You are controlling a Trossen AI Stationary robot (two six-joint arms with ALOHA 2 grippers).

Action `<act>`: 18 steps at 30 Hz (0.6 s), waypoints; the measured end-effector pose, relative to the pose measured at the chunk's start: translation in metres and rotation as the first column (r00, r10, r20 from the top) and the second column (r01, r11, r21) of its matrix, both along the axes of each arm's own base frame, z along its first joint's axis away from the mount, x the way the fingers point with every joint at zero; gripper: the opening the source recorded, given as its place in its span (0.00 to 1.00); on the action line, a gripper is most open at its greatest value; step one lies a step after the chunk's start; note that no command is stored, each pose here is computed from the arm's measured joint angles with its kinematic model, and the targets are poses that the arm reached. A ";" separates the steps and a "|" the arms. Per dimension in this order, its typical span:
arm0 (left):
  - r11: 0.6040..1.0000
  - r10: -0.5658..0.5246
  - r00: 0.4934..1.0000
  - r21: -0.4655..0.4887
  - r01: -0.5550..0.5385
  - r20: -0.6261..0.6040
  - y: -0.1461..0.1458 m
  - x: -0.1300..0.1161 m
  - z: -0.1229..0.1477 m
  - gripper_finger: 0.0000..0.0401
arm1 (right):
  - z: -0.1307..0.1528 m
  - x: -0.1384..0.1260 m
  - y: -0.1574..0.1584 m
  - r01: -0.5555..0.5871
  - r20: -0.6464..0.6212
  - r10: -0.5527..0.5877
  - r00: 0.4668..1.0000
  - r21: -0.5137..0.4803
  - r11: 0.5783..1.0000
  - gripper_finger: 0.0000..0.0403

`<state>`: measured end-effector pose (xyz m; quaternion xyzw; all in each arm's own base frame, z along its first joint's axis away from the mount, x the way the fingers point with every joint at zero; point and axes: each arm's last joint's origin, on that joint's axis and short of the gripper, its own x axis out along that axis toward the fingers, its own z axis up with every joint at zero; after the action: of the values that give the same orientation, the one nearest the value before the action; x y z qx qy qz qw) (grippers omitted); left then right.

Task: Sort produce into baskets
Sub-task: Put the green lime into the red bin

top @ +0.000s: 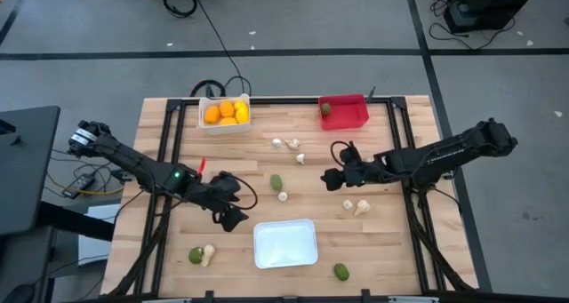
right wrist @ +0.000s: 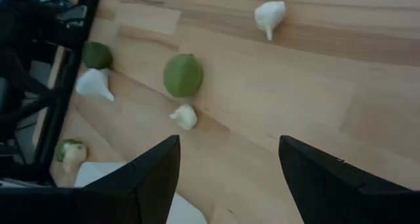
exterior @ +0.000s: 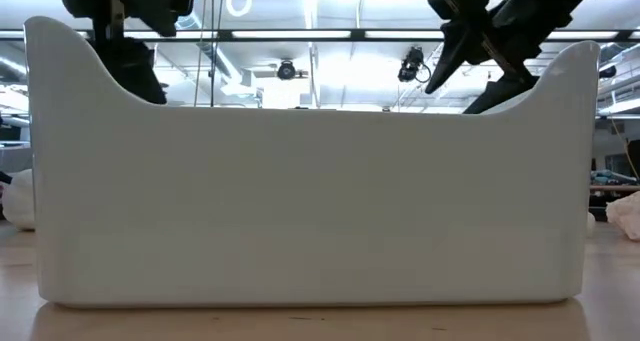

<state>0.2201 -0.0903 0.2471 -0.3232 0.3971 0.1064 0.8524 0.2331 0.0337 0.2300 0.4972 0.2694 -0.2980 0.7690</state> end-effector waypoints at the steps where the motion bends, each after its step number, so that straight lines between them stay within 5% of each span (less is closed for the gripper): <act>1: 1.000 0.001 1.000 0.004 -0.001 -0.010 0.000 -0.001 -0.001 0.97 | 0.000 0.000 0.000 0.000 0.007 0.000 1.000 0.001 1.000 0.66; 11: 0.999 0.040 0.983 0.041 -0.033 -0.181 0.005 -0.014 -0.011 0.97 | 0.010 0.012 0.002 -0.173 0.089 0.191 0.978 -0.181 0.968 0.66; 18: 0.993 0.011 0.941 0.113 0.029 -0.339 0.008 -0.029 -0.019 0.97 | 0.010 0.012 -0.002 -0.142 0.090 0.161 0.983 -0.192 0.971 0.66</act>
<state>0.1916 -0.0821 0.2286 -0.2481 0.5326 0.1793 0.7891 0.2455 0.0322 0.2397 0.4167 0.2370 -0.2355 0.8454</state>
